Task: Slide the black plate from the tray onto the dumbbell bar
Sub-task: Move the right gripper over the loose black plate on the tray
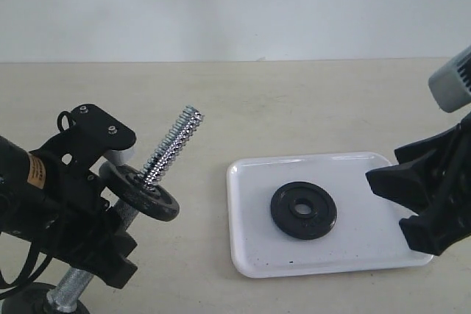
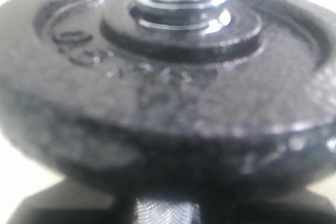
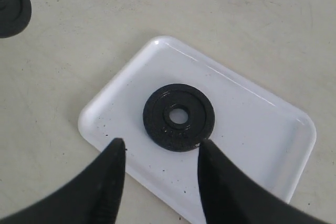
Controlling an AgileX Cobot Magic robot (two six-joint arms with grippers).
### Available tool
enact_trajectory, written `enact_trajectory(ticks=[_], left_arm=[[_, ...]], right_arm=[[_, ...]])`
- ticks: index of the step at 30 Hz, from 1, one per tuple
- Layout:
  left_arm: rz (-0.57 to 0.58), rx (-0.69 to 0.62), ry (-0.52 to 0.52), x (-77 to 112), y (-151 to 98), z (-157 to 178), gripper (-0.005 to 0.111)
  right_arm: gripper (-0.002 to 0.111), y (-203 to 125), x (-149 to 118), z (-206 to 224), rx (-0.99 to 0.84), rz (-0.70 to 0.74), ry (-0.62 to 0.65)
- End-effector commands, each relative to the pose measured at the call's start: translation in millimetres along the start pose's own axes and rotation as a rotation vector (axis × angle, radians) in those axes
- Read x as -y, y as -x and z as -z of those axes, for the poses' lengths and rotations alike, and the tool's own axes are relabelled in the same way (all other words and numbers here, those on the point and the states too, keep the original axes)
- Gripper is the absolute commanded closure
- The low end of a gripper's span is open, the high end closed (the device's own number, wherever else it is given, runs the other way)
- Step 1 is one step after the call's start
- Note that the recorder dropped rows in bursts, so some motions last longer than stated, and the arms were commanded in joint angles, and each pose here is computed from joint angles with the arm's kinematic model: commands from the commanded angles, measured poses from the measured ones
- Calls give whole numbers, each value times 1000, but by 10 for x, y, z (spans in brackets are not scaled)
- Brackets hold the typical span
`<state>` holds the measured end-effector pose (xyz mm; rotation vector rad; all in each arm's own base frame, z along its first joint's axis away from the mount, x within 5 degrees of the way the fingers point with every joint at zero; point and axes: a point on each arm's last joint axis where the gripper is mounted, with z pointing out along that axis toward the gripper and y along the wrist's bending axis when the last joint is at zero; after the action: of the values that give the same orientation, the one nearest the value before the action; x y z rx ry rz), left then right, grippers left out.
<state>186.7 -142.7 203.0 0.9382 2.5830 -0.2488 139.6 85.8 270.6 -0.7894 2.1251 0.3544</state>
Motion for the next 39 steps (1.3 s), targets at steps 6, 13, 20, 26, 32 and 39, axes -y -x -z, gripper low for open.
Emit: enact_trajectory(ticks=[6,13,20,26,32,39], left_arm=[[14,185,9,1,202,181,102],[23,184,3,6,202,182,102],[21,197,5,4,228,199,102],[21,204,6,3,232,204,102],[21,219,9,1,246,207,102],[21,219,9,1,246,207,102]], right_arm=[[54,80,26,-87,-49,7,12],[57,350,71,-307,-218,-26,93],[69,284,246,-470,-477,292,54],[69,268,316,-517,-505,372,9],[69,322,209,-559,-423,217,83],[67,328,202,-673,-406,127,91]])
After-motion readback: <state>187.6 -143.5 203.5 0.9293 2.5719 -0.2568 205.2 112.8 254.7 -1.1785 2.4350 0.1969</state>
